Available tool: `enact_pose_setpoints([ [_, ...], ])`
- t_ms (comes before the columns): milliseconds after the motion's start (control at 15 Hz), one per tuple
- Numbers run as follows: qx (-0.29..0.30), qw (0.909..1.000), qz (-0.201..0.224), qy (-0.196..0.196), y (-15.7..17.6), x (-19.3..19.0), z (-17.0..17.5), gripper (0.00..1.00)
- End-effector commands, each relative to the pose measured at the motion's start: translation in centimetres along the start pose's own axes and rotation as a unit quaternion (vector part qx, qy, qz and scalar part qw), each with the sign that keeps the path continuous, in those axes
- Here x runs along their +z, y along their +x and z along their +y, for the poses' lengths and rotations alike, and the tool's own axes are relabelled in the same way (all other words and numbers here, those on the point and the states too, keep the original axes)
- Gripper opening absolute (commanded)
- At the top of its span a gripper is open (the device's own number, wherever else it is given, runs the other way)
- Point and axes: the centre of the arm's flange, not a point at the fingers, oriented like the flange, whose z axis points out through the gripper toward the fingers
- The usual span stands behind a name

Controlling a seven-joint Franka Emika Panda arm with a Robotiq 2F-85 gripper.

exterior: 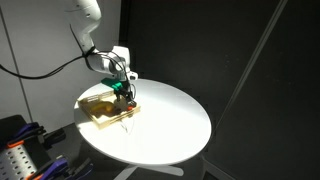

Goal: Put the strawberry in the box.

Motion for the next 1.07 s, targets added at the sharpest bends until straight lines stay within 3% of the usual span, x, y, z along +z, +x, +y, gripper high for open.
enact_pose_setpoints([
  [0, -0.009, 1.0000, 0.002, 0.002, -2.7, -3.3, 2.0, 1.00],
  [1000, -0.076, 0.9965, -0.011, 0.031, -10.4, -10.8, 8.7, 1.00],
])
